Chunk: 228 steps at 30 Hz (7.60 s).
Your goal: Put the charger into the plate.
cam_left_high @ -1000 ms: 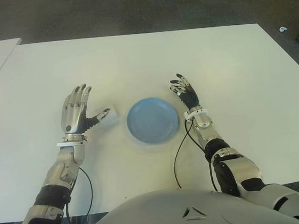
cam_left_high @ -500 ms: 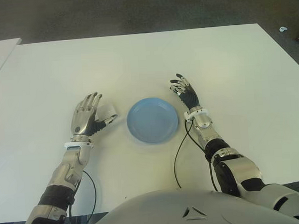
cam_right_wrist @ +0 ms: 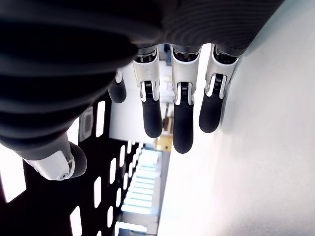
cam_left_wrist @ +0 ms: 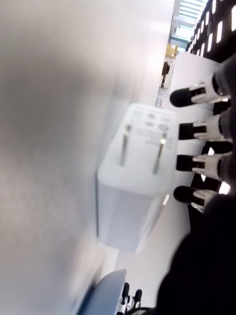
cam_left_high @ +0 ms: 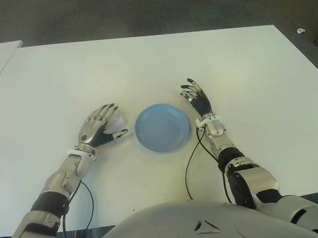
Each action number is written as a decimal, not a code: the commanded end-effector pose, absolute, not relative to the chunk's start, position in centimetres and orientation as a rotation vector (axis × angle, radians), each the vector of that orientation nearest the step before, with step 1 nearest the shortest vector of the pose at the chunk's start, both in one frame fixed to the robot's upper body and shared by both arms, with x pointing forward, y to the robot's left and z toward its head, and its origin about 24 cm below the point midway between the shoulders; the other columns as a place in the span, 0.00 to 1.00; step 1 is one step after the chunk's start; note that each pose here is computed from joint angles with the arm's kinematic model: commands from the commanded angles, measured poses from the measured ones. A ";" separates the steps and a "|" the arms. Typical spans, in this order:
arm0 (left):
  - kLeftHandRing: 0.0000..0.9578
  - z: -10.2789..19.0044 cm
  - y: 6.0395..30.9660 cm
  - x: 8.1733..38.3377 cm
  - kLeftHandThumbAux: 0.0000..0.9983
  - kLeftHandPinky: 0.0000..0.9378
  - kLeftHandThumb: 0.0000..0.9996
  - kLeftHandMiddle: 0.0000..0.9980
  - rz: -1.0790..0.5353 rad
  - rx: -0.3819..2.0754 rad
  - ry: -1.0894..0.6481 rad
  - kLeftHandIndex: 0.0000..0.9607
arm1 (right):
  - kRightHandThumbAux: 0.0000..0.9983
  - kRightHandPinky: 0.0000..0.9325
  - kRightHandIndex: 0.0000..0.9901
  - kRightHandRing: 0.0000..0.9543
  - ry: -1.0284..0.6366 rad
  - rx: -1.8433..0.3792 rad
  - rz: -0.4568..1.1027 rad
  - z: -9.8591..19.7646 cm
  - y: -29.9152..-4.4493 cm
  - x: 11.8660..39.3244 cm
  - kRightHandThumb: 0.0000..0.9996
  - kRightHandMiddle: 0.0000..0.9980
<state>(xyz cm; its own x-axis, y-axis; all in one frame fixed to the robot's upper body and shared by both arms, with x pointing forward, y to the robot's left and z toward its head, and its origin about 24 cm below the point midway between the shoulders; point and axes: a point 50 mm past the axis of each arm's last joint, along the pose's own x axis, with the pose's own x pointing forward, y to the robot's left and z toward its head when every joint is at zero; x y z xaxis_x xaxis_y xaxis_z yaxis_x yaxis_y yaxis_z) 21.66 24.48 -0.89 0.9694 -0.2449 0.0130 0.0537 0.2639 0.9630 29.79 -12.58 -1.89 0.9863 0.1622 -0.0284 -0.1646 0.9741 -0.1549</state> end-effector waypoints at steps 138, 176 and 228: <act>0.00 -0.2 24.6 24.7 0.21 0.00 0.20 0.00 -0.171 1.251 -0.193 0.00 | 0.53 0.28 0.00 0.32 0.239 -0.203 0.173 -6.6 -13.3 25.8 0.11 0.25; 0.00 0.2 21.9 25.1 0.24 0.03 0.22 0.00 -0.052 1.299 -0.132 0.00 | 0.57 0.32 0.00 0.33 0.202 -0.285 0.193 -6.4 -13.3 25.6 0.08 0.23; 0.00 2.0 21.0 22.4 0.22 0.00 0.16 0.00 0.120 1.467 0.075 0.00 | 0.57 0.31 0.00 0.32 0.199 -0.248 0.208 -6.5 -13.8 25.3 0.10 0.25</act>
